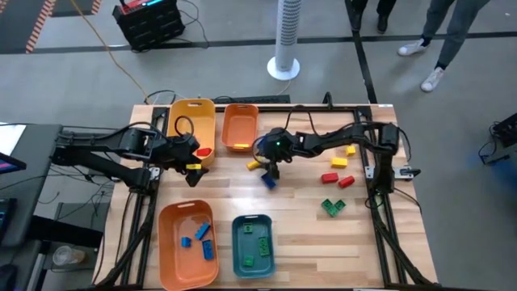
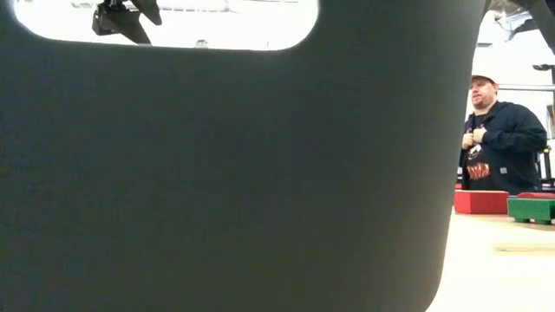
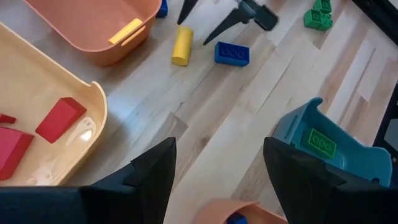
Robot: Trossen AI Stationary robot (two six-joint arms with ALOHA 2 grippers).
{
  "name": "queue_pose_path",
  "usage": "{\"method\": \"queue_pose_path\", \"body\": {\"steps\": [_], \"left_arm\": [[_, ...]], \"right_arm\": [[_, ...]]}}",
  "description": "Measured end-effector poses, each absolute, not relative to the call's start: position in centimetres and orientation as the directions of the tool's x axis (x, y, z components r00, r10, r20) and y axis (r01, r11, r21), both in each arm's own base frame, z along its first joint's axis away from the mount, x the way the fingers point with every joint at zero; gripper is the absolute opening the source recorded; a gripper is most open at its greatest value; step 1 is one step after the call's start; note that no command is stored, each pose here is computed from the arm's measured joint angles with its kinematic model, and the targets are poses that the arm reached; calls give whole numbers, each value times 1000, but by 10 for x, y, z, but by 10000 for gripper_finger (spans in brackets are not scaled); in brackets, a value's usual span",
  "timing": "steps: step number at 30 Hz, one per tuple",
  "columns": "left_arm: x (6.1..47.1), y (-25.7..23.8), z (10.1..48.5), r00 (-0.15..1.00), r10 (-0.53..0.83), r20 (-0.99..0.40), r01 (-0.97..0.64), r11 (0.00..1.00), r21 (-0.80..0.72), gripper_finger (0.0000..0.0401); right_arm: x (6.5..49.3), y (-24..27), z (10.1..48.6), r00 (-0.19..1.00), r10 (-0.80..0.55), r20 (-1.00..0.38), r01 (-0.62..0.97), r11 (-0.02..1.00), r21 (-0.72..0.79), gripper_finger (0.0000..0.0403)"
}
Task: Sort blocks
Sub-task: Put the yellow wooden block into the small orange bin
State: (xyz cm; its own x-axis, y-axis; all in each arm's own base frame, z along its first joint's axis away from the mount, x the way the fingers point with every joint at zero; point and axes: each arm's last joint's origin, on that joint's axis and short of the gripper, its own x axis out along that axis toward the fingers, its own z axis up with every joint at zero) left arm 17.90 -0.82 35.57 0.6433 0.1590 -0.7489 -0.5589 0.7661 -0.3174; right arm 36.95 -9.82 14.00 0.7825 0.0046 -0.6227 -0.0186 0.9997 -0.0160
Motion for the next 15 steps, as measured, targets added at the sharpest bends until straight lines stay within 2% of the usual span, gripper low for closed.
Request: {"method": "queue_pose_path", "body": {"steps": [4,12,15], "left_arm": [[179,-8,356,642,159,-750,-557,769,-314,235],[178,-8,355,634,149,-759,-564,760,-323,235],[177,-8,355,633,147,-760,-564,760,-322,235]], "right_arm": [[369,-104,113,737,58,-673,-50,998,32,255],[376,-99,117,763,73,-642,-101,995,-7,254],[377,-99,112,756,73,-651,-109,994,-15,241]]}}
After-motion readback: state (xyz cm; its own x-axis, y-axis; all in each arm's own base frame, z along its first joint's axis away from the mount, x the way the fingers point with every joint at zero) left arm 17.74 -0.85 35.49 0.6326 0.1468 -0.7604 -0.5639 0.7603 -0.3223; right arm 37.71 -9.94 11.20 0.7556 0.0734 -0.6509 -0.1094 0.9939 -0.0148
